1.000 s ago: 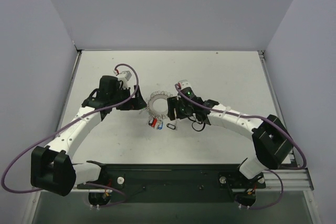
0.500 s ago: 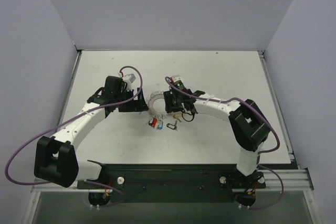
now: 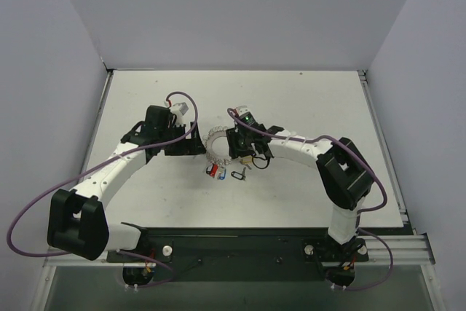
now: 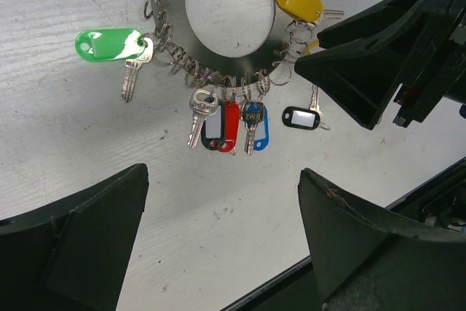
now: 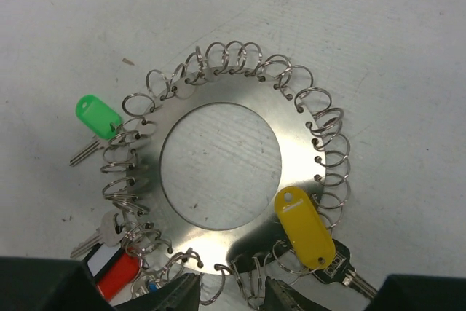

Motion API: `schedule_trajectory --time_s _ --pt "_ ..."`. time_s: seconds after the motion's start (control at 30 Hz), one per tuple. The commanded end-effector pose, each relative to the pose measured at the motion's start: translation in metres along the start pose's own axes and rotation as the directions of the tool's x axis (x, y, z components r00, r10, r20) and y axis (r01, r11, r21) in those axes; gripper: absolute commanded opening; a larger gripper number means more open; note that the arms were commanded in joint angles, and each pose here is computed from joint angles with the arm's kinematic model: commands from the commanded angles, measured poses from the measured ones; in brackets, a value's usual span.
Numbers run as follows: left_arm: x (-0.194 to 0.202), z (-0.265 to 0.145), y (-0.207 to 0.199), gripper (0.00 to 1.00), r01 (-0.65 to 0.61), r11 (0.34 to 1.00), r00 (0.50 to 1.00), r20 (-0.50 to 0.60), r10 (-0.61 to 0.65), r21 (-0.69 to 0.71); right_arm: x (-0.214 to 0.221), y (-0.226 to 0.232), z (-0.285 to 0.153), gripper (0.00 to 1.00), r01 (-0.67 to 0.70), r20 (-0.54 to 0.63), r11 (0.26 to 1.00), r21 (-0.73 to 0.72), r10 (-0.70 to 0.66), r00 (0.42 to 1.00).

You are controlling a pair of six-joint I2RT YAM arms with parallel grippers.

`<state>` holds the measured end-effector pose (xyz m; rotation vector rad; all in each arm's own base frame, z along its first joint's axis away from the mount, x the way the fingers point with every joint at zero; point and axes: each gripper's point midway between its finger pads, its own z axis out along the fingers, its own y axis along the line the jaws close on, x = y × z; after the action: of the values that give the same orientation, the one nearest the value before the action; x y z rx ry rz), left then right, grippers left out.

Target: Put the keys on the keyring

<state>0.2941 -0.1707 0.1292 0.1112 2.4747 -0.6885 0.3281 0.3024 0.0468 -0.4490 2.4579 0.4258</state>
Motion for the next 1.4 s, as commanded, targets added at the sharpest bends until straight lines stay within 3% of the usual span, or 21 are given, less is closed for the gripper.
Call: schedule_trajectory --time_s 0.0,0.23,0.7,1.37 --pt "-0.016 -0.002 -0.012 0.93 -0.037 0.998 0.998 0.045 0.035 0.043 -0.021 0.019 -0.014 0.40 0.050 0.051 0.997 -0.053 -0.047 0.998" --pt "-0.015 0.000 -0.010 0.93 -0.036 0.999 0.999 0.031 0.035 0.034 -0.029 0.031 -0.013 0.40 0.047 0.061 0.997 -0.069 -0.043 0.997" --pt "-0.014 -0.006 -0.006 0.93 -0.059 0.998 0.998 0.028 0.058 0.008 0.011 0.030 -0.003 0.32 -0.130 -0.088 0.991 -0.043 0.126 0.988" --pt "-0.008 -0.006 -0.003 0.93 -0.053 0.999 0.998 0.023 0.053 0.000 0.039 0.018 0.008 0.27 -0.197 -0.162 0.980 0.032 0.200 0.966"
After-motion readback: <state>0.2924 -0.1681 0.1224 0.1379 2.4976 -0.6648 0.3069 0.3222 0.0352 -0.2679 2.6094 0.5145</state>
